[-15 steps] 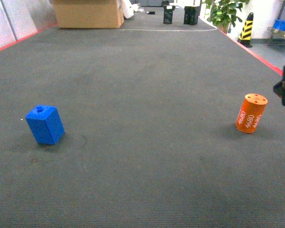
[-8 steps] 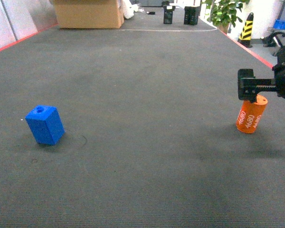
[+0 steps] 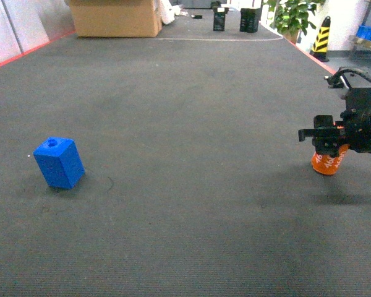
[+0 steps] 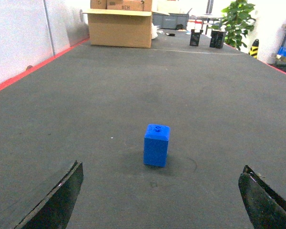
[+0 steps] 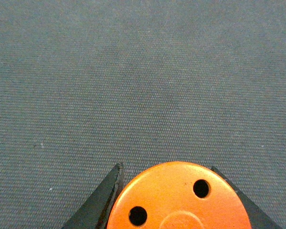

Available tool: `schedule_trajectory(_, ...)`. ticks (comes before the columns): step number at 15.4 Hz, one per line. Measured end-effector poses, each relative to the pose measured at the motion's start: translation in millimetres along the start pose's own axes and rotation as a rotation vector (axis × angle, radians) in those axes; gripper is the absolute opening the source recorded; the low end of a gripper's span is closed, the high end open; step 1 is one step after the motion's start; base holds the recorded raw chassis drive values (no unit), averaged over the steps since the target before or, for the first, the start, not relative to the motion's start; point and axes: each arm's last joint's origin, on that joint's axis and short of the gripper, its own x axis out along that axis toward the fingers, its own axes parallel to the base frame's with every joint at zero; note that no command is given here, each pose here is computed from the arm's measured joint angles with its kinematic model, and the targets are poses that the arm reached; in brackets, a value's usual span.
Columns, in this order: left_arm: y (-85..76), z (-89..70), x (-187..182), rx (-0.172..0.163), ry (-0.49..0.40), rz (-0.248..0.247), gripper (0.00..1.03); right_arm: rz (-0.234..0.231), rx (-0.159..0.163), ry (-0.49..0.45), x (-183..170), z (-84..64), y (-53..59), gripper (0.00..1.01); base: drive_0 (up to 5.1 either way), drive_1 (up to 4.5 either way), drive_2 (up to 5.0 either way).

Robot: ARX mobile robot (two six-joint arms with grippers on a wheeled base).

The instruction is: Sort blue parts and orange caps into right shelf containers

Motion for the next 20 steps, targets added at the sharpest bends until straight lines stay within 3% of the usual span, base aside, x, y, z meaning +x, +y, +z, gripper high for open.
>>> schedule_trajectory(3, 0.0, 0.0, 0, 0.000, 0.000, 0.000, 0.98, 0.039, -0.005, -0.095, -42, 1.8, 1.5, 0.44, 0.0, 0.00, 0.0)
schedule_trajectory(6, 0.0, 0.0, 0, 0.000, 0.000, 0.000, 0.98, 0.077, -0.026, -0.229, -104, 0.4, 0.8, 0.44, 0.0, 0.00, 0.0)
schedule_trajectory(7, 0.0, 0.0, 0, 0.000, 0.000, 0.000, 0.98, 0.048, -0.043, -0.268, -123, -8.4, -1.1, 0.44, 0.0, 0.00, 0.0)
schedule_trajectory(8, 0.0, 0.0, 0, 0.000, 0.000, 0.000, 0.98, 0.049, -0.048, -0.246, -141, -22.5, -2.5, 0.44, 0.0, 0.00, 0.0)
schedule_trajectory(9, -0.2, -1.6, 0, 0.000, 0.023, 0.016, 0.98, -0.006, -0.083, -0.234, -166, -56.4, -5.6, 0.44, 0.0, 0.00, 0.0)
schedule_trajectory(10, -3.0, -1.9, 4, 0.000, 0.102, 0.086, 0.98, -0.013, -0.089, -0.247, -166, -54.7, -5.8, 0.44, 0.0, 0.00, 0.0)
schedule_trajectory(11, -5.2, 5.2, 17, 0.003, 0.151, 0.109, 0.98, -0.014, -0.096, -0.250, -166, -53.5, -5.6, 0.44, 0.0, 0.00, 0.0)
schedule_trajectory(14, -9.8, 30.3, 85, -0.015, 0.166, 0.002, 0.98, -0.009, -0.105, -0.251, -167, -53.5, -4.1, 0.44, 0.0, 0.00, 0.0)
schedule_trajectory(15, -12.0, 31.2, 113, -0.006, 0.196, -0.026, 0.98, -0.010, -0.105, -0.250, -167, -53.5, -4.2, 0.44, 0.0, 0.00, 0.0)
schedule_trajectory(16, -15.0, 22.8, 144, 0.011, 0.277, -0.065, 0.98, -0.010, -0.105, -0.250, -167, -53.5, -4.2, 0.44, 0.0, 0.00, 0.0)
schedule_trajectory(17, -16.3, 11.4, 169, 0.035, 0.338, -0.062, 0.98, -0.010, -0.105, -0.251, -167, -53.5, -4.2, 0.44, 0.0, 0.00, 0.0)
schedule_trajectory(20, -15.0, -12.4, 231, 0.037, 0.467, -0.078, 0.98, -0.009, -0.105, -0.250, -167, -53.5, -4.1, 0.44, 0.0, 0.00, 0.0)
